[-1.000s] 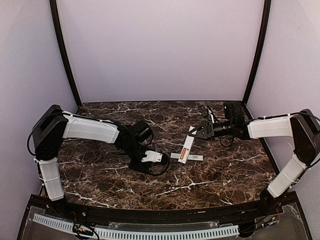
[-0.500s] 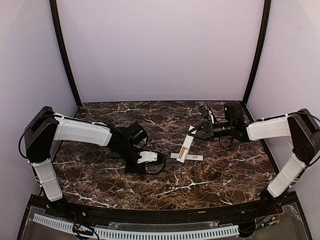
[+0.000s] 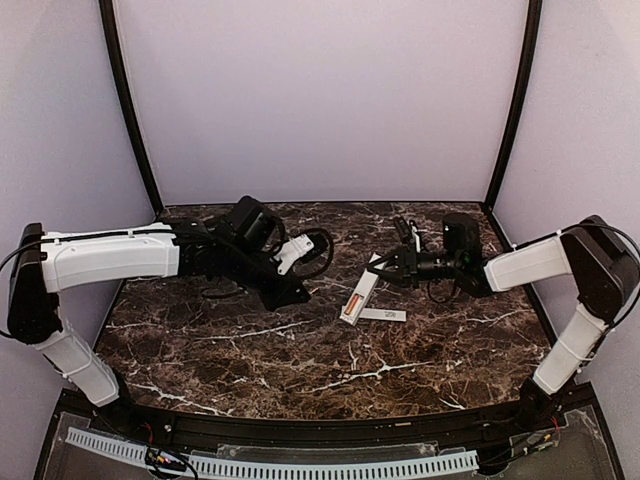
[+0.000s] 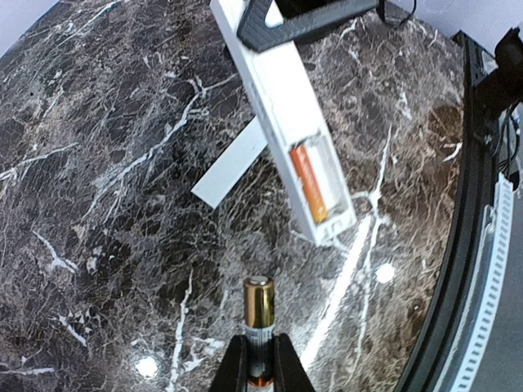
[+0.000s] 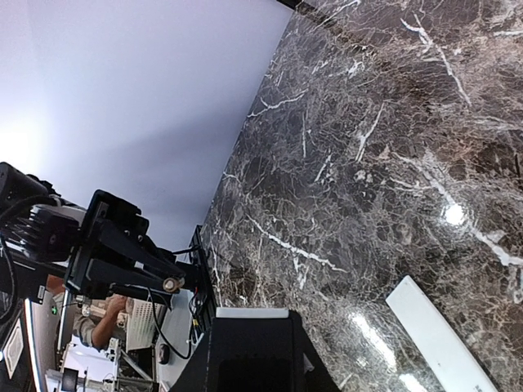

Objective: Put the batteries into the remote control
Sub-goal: Pick up the battery from the center of the board, then place the battery in the battery compartment.

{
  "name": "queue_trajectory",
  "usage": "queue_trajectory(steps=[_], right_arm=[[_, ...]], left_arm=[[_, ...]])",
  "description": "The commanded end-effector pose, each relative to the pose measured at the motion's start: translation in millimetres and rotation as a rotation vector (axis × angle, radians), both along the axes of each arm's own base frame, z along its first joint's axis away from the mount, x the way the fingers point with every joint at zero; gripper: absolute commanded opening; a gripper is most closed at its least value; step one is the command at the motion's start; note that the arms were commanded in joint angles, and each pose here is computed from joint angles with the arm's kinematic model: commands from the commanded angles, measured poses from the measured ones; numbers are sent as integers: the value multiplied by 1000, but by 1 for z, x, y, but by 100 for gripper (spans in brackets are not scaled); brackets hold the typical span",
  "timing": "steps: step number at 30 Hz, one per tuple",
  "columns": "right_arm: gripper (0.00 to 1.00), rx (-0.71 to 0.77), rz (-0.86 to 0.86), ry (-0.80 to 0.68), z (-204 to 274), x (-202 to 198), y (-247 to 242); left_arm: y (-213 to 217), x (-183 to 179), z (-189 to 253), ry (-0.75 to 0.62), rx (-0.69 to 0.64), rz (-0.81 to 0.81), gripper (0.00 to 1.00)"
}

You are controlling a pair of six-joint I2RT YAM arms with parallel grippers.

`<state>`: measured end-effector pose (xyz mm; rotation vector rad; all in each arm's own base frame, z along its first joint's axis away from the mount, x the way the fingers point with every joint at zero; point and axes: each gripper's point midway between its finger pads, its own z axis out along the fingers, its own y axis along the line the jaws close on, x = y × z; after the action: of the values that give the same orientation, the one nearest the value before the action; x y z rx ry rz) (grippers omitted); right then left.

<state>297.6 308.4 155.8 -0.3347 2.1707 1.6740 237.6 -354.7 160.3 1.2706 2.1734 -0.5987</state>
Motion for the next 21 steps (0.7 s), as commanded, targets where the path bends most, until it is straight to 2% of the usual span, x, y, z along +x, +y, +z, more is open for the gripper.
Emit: queue_trajectory(steps=[1,10,15,21], right_arm=[[0,44,-28,-11,7,3,15],[0,52,-36,-2,2,1,39],[0,68,-49,12,0,2,45],[0,87,-43,35,-1,-3,51]], left_arm=[[-18,-11,11,138,-47,97,0],[-35,-32,-3,222,28,63,1],[-34,-35,-21,292,72,96,0],[-32,-27,-30,272,95,144,0]])
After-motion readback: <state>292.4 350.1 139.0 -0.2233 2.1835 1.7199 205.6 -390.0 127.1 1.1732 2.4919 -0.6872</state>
